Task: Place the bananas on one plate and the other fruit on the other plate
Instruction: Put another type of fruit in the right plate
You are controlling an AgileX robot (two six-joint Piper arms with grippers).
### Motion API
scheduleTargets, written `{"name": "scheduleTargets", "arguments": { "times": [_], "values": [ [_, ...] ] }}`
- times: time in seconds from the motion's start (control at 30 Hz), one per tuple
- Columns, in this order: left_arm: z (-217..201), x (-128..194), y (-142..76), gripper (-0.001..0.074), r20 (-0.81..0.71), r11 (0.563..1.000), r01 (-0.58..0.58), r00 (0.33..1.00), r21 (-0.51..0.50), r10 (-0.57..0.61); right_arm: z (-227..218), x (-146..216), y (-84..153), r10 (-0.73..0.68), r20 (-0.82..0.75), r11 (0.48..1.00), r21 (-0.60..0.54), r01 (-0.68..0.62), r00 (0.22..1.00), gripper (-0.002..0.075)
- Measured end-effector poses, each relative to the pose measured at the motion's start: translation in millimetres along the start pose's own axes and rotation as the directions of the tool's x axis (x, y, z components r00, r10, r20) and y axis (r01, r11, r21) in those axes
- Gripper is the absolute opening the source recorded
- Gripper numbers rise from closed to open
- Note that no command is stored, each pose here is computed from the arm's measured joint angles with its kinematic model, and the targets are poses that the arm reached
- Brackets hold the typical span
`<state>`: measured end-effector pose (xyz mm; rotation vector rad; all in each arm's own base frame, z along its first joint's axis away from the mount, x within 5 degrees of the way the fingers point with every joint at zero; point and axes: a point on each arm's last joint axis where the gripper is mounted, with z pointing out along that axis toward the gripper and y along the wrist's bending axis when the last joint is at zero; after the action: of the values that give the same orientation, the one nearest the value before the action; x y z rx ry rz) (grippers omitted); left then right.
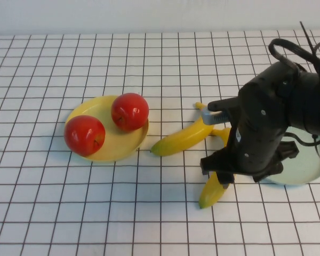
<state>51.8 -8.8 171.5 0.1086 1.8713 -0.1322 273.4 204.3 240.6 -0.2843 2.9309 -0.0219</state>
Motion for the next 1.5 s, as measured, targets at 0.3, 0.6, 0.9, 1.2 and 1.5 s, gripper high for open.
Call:
{"name": "scheduleTargets", "arguments": {
  "times": [0.3, 0.6, 0.9, 1.2, 1.5],
  "values": [
    [0.0, 0.0, 0.0, 0.0001, 0.0, 1.0, 0.0, 1.0, 0.0, 0.0, 21.8, -32.9, 22.4, 0.039, -0.017, 0.999, -0.015, -0.039, 0.999, 0.0442],
    [0.0, 0.0, 0.0, 0.0001, 0.0, 1.0, 0.0, 1.0, 0.0, 0.0, 47.6, -37.7, 28.2, 0.055, -0.095, 0.998, 0.011, -0.054, 0.994, 0.043],
    [0.0, 0.0, 0.0, 0.0001, 0.0, 1.0, 0.0, 1.0, 0.0, 0.0, 29.7, -40.1, 20.4, 0.031, -0.026, 0.999, 0.038, -0.03, 0.999, 0.016],
    [0.0, 0.0, 0.0, 0.0001, 0.0, 1.0, 0.0, 1.0, 0.0, 0.0, -47.6, -36.7, -12.0, 0.029, 0.173, 0.997, 0.063, -0.04, 0.984, 0.0119],
    [0.0, 0.0, 0.0, 0.0001, 0.0, 1.0, 0.0, 1.0, 0.0, 0.0, -22.3, -28.6, -16.3, 0.037, 0.182, 0.999, -0.031, -0.032, 0.983, 0.0316]
  ]
}}
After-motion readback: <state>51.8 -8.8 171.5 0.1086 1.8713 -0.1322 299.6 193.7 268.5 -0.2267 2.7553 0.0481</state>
